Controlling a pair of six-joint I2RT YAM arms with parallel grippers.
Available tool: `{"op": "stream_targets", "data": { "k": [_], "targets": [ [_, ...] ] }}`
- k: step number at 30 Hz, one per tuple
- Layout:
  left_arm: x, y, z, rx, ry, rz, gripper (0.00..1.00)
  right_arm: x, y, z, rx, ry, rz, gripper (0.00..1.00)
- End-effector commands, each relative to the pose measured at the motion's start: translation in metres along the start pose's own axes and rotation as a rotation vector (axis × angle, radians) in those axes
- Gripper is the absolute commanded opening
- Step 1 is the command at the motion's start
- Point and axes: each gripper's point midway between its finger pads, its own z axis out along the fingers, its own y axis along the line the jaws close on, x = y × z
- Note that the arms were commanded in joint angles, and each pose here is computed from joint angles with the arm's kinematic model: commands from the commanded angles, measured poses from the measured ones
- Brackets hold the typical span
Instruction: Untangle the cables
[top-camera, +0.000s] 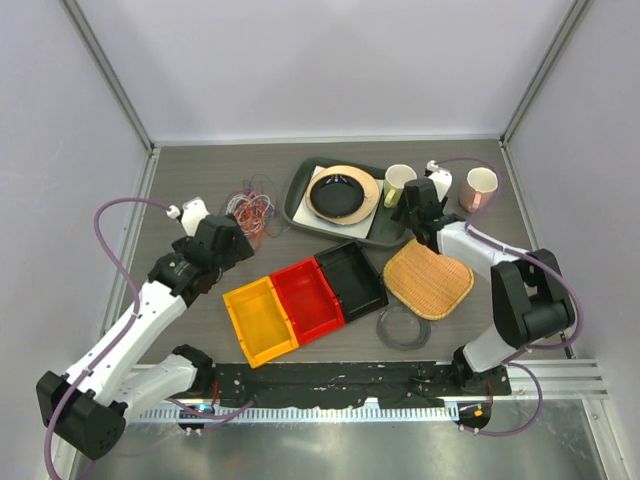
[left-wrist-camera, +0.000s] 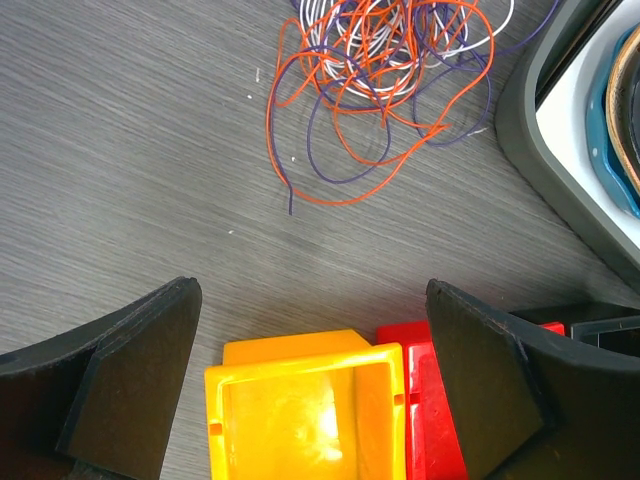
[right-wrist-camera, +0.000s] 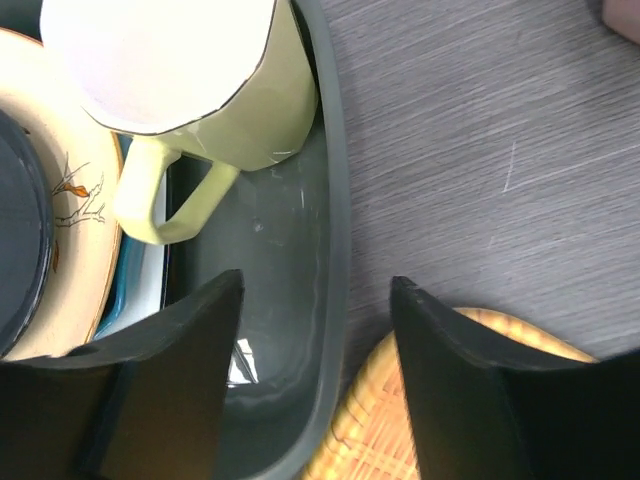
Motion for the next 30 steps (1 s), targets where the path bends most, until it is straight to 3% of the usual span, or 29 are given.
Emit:
{"op": "stream_targets", "data": {
  "k": [1, 2, 4, 9, 12, 16, 30],
  "targets": [
    [-0.011, 0.0, 0.0, -0.003, -0.052, -0.035, 1.0, -0.01, 0.009, 0.009, 0.005, -0.017, 0.01, 0.58],
    [-0.012, 0.0, 0.0, -0.005, -0.056, -0.035, 1.0, -0.007, 0.007, 0.014, 0.019, -0.011, 0.006, 0.48],
    [-0.013, 0.0, 0.0, -0.007, -0.056, -0.038, 1.0, -0.006, 0.005, 0.018, 0.035, -0.009, -0.005, 0.4],
    [-0.013, 0.0, -0.002, 0.0, -0.054, -0.047, 1.0, 0.004, -0.001, 0.03, 0.079, 0.016, -0.025, 0.39],
    [-0.013, 0.001, -0.003, -0.004, -0.057, -0.05, 1.0, 0.009, -0.006, 0.039, 0.106, 0.032, -0.027, 0.29],
    [-0.014, 0.002, -0.005, -0.004, -0.059, -0.057, 1.0, -0.001, -0.008, 0.052, 0.127, 0.024, -0.011, 0.01],
    [-0.017, 0.006, -0.002, -0.019, -0.093, -0.088, 1.0, -0.07, -0.034, 0.116, 0.186, -0.057, 0.12, 0.01]
  ]
}}
